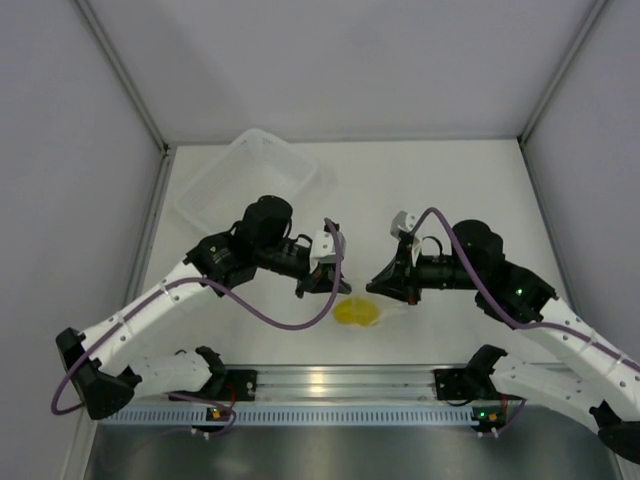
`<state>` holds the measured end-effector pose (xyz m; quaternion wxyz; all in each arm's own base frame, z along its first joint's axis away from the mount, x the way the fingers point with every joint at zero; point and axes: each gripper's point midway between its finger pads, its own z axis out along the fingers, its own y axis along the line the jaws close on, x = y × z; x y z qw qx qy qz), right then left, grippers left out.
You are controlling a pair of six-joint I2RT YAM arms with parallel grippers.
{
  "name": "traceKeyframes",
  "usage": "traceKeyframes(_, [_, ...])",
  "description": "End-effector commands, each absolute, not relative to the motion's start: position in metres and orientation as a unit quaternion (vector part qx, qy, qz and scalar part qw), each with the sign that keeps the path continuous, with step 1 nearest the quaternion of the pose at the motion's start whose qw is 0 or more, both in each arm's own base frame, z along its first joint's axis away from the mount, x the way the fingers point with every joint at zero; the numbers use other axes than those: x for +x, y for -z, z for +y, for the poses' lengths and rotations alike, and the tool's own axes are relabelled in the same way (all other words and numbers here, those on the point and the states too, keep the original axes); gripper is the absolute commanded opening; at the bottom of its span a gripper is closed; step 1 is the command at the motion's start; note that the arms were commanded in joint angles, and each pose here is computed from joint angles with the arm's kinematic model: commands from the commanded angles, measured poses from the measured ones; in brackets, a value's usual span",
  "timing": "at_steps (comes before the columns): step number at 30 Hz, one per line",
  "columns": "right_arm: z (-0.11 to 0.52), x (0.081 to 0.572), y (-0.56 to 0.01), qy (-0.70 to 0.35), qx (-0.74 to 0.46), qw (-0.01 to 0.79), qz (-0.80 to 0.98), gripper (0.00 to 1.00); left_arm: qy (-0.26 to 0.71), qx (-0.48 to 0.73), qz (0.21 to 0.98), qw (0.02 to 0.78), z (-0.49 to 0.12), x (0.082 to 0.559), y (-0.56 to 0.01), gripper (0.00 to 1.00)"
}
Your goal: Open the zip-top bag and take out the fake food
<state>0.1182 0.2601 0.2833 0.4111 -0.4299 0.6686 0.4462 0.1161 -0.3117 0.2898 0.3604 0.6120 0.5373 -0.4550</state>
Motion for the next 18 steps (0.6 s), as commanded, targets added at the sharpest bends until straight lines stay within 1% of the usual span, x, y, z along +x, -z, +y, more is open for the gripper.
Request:
traceKeyframes(1, [0.263,0.125,-0.302,-0.436,-0.431,0.445,0.653,0.00,0.442,0.585,0.564,0.380,-0.316,0.131,-0.308,0.00])
traceKeyframes(3, [0.263,0.129,-0.302,-0.429,-0.425,0.446,0.661,0.00,0.420,0.554,0.607,0.385,-0.316,0.147,-0.304,0.00])
traceKeyframes(5, [0.263,0.143,-0.302,-0.411,-0.405,0.457,0.677,0.00,0.399,0.537,0.633,0.391,-0.317,0.161,-0.300,0.00])
traceKeyframes(6, [0.265,0.148,-0.303,-0.408,-0.389,0.460,0.686,0.00,0.391,0.525,0.647,0.391,-0.317,0.166,-0.297,0.04])
traceKeyframes(7, [0.264,0.159,-0.301,-0.391,-0.372,0.467,0.700,0.00,0.380,0.517,0.658,0.395,-0.316,0.173,-0.295,0.12])
traceKeyframes(8, [0.264,0.166,-0.304,-0.386,-0.354,0.473,0.709,0.00,0.354,0.500,0.678,0.407,-0.313,0.186,-0.292,0.26])
traceKeyframes(9, [0.264,0.173,-0.302,-0.374,-0.340,0.478,0.718,0.00,0.348,0.479,0.696,0.406,-0.311,0.190,-0.289,0.75])
traceKeyframes(10, [0.259,0.188,-0.298,-0.346,-0.313,0.490,0.737,0.00,0.346,0.473,0.701,0.405,-0.311,0.191,-0.289,0.88])
traceKeyframes(11, [0.258,0.194,-0.299,-0.339,-0.293,0.494,0.745,0.00,0.346,0.470,0.705,0.403,-0.310,0.191,-0.287,0.97])
traceKeyframes(14, [0.248,0.221,-0.293,-0.293,-0.218,0.517,0.774,0.00,0.364,0.441,0.721,0.391,-0.313,0.189,-0.290,0.98])
traceKeyframes(15, [0.245,0.228,-0.292,-0.282,-0.192,0.523,0.781,0.00,0.369,0.406,0.740,0.390,-0.315,0.194,-0.292,0.98])
traceKeyframes(16, [0.229,0.245,-0.291,-0.240,-0.136,0.546,0.791,0.00,0.371,0.379,0.749,0.396,-0.316,0.199,-0.295,0.98])
traceKeyframes(17, [0.224,0.251,-0.286,-0.235,-0.092,0.548,0.797,0.00,0.376,0.352,0.756,0.403,-0.318,0.204,-0.299,0.98])
traceKeyframes(18, [0.223,0.254,-0.284,-0.229,-0.072,0.556,0.796,0.00,0.385,0.293,0.782,0.393,-0.318,0.208,-0.293,0.98])
